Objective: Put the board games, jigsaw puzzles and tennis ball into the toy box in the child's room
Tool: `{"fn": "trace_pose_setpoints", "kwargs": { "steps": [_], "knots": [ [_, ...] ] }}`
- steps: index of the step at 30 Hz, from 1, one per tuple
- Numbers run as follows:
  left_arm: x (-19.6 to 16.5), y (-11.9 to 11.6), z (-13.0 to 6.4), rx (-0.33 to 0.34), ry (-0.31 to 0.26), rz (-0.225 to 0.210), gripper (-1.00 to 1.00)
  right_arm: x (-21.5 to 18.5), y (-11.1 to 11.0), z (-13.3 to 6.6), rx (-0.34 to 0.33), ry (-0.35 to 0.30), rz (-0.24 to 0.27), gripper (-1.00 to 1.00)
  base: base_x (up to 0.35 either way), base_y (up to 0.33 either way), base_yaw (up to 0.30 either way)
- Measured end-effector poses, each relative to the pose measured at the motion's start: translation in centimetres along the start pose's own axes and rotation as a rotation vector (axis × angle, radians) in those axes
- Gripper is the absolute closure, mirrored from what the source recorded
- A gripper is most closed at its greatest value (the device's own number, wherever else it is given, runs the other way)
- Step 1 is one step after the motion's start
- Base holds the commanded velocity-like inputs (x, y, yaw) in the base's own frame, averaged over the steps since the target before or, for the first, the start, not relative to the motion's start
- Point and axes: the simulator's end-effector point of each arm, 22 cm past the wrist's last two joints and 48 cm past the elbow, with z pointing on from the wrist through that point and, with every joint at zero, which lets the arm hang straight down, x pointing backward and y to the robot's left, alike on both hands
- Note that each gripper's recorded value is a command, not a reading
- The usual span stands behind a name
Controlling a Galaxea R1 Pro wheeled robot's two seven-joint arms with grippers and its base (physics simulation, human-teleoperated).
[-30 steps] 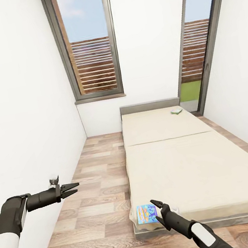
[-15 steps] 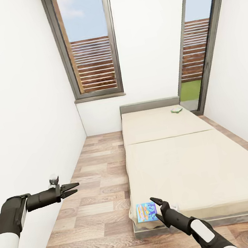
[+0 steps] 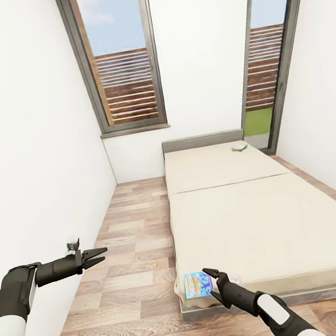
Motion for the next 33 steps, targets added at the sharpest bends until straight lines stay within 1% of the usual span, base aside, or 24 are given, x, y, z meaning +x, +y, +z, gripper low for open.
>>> {"fn": "trace_pose_setpoints", "kwargs": {
  "steps": [33],
  "knots": [
    [3.1, 4.7, 1.5, 0.000, 0.000, 0.001, -1.00, -0.8, -5.4, 1.9, 0.004, -0.013, -0.020, -1.00, 0.000, 0.000, 0.000]
  ]
}}
